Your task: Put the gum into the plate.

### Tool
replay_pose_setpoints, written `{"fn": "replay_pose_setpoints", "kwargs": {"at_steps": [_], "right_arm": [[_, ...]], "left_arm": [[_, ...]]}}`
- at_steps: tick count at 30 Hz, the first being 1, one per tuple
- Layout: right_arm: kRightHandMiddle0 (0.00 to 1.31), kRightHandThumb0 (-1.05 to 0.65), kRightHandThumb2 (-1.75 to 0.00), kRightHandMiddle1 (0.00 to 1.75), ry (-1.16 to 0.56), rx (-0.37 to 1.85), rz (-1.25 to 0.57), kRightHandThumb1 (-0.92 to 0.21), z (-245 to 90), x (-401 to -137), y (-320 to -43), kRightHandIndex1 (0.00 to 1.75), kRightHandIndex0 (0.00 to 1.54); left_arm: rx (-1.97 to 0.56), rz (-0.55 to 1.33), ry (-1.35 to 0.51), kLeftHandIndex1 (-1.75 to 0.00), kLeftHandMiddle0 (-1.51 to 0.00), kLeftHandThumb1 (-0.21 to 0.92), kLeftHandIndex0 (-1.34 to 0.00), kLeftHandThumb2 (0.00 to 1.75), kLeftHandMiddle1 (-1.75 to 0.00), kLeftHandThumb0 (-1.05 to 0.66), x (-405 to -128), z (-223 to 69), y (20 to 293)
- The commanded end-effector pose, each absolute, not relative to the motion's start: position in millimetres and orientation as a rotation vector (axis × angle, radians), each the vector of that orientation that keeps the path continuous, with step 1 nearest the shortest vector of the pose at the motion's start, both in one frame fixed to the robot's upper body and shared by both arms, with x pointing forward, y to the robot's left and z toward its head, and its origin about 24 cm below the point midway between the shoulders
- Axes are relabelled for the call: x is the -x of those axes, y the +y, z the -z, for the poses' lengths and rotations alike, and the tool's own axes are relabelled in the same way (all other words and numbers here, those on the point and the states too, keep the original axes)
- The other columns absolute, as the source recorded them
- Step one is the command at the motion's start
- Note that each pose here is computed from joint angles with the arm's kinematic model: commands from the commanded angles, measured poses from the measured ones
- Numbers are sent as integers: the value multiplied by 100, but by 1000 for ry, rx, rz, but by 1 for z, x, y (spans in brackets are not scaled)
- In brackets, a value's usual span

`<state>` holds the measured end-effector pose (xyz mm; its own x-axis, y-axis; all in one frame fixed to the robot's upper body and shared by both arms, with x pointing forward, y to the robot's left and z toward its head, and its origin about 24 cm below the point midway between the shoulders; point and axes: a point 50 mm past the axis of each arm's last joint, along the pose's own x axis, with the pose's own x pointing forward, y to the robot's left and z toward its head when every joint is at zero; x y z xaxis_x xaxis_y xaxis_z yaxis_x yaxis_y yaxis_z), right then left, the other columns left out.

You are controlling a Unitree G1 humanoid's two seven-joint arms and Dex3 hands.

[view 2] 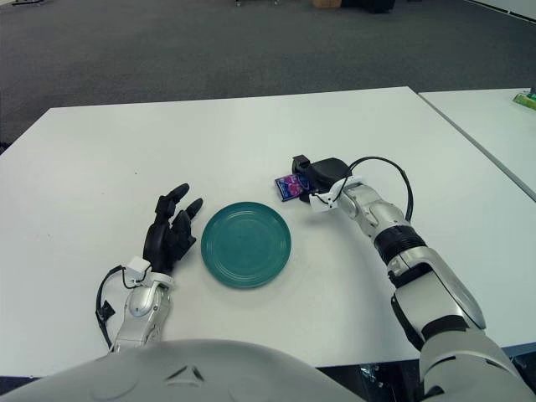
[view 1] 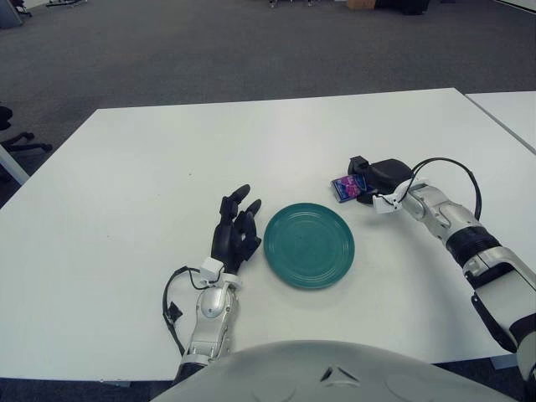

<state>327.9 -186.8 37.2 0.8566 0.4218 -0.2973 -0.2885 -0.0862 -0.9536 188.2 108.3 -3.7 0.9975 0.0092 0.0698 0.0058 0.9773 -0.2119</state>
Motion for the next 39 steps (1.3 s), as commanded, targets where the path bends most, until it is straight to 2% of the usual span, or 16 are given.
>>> {"fn": "replay_pose_setpoints", "kwargs": {"at_steps": [1,6,12,14,17,21,28,39], "right_arm": [[26,-36,-66,175,-154,1518,-506,-82,-71,-346,-185,175,66],[26,-36,-65,175,-195,1446,-420,-83,-95,-360,-182,175,63],[26,-36,-65,175,-372,1361,-333,-82,-160,-359,-167,175,61],[26,-36,-65,175,-407,1353,-328,-82,-171,-355,-161,175,61],[26,-36,-65,175,-422,1346,-330,-83,-175,-350,-156,175,61],[26,-36,-65,175,-472,1302,-361,-83,-181,-328,-139,175,61],[26,-36,-64,175,-459,1265,-455,-83,-167,-302,-120,175,61],[25,-36,-63,175,-486,1360,-653,-84,-148,-287,-96,175,62]], "left_arm": [[242,-16,-47,-91,-46,92,-5,81,-36,-82,-190,7,105],[243,-15,-46,-90,-44,92,-4,81,-36,-82,-190,8,106],[241,-9,-42,-90,-43,92,-3,81,-36,-81,-190,9,106],[241,-8,-44,-90,-43,92,-3,80,-36,-80,-191,9,106],[241,-7,-47,-90,-43,92,-3,80,-36,-80,-191,8,107],[231,-5,-57,-90,-43,92,-3,81,-36,-81,-191,7,107],[228,1,-57,-91,-45,92,-5,80,-38,-81,-192,7,107],[228,-3,-42,-90,-45,92,-5,83,-39,-80,-194,9,105]]}}
